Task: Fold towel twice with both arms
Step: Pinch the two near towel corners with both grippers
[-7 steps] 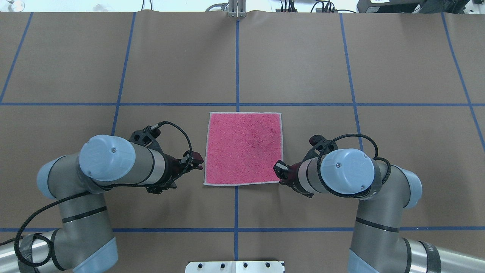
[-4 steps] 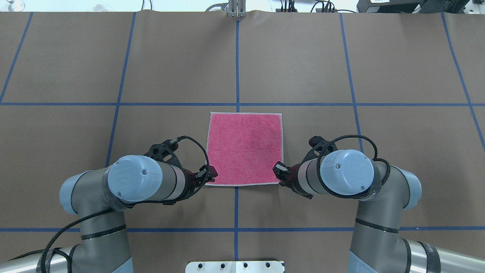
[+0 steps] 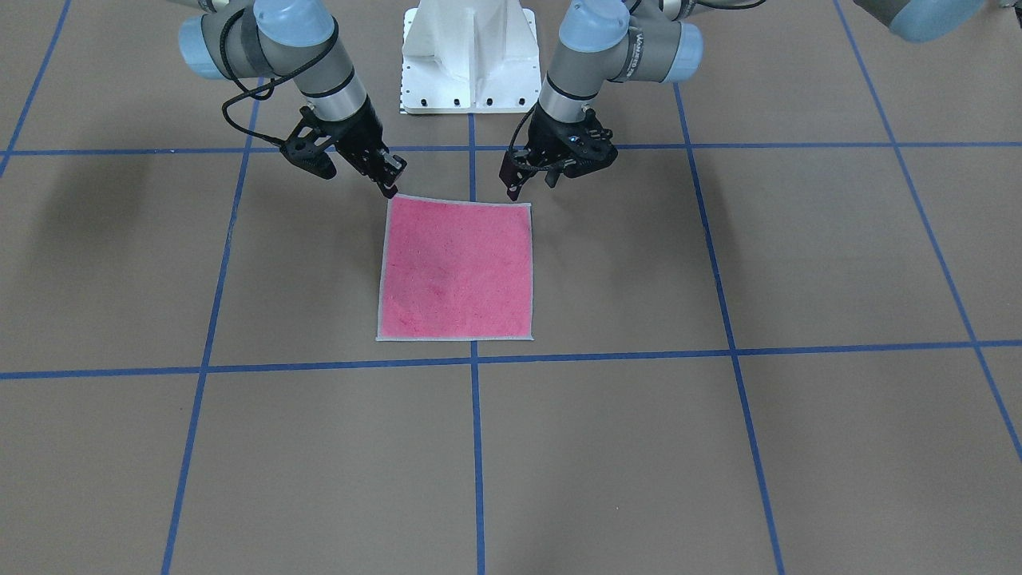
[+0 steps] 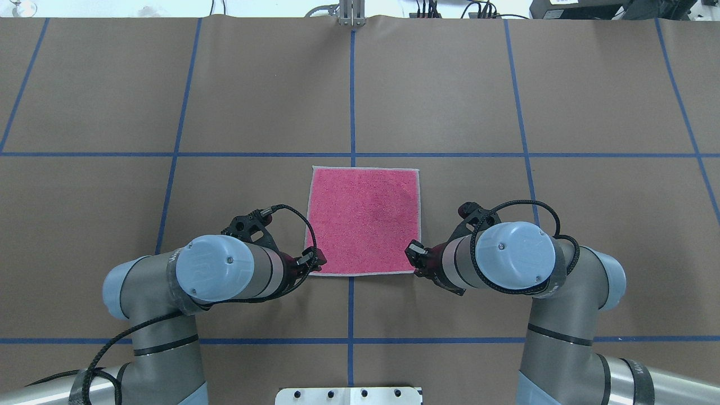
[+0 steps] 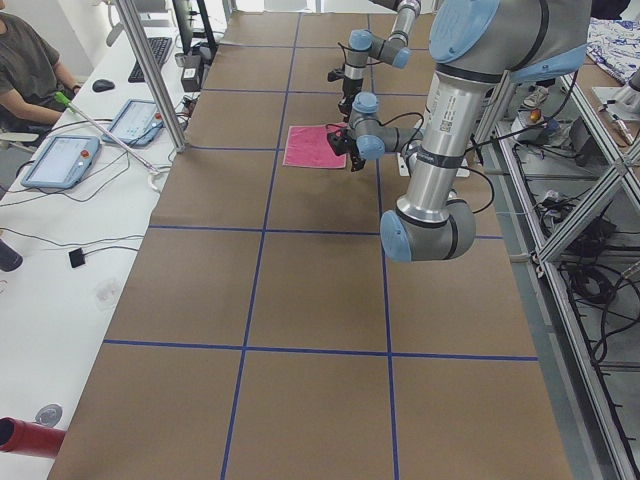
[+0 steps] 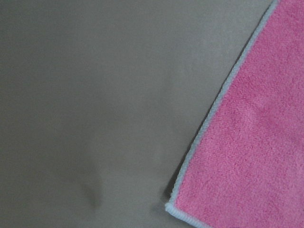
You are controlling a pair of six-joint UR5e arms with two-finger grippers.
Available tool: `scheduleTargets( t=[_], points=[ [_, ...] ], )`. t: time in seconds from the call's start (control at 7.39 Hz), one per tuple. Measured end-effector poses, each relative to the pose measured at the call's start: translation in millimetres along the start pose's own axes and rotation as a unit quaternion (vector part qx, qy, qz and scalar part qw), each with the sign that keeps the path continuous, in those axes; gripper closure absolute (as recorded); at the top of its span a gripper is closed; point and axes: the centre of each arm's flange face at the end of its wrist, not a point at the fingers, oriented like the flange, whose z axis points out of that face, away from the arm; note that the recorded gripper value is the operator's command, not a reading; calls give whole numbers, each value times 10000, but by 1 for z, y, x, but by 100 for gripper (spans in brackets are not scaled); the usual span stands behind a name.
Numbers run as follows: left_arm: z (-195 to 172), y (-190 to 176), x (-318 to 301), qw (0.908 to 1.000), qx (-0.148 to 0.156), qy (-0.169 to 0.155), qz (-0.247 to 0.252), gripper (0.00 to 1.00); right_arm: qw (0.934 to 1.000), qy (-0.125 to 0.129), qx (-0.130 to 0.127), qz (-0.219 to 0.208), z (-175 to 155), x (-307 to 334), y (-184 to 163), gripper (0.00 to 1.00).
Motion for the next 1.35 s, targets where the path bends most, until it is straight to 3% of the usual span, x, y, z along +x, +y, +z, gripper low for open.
scheduleTargets(
  t=[0.41, 0.81, 1.22, 1.35],
  points=[
    [7, -1, 2, 10000, 34, -33, 2, 40, 10000, -6, -4, 0, -1, 0, 0, 100],
    [10, -1, 6, 10000, 68, -27, -2, 41, 10000, -14, -6, -1, -1, -1, 1, 100],
    [15, 0, 10, 10000, 83, -39, -7, 55, 10000, -34, -15, -5, -2, -2, 1, 100],
    [15, -1, 10, 9999, 91, -41, -9, 55, 10000, -37, -16, -5, -2, -3, 1, 100]
  ],
)
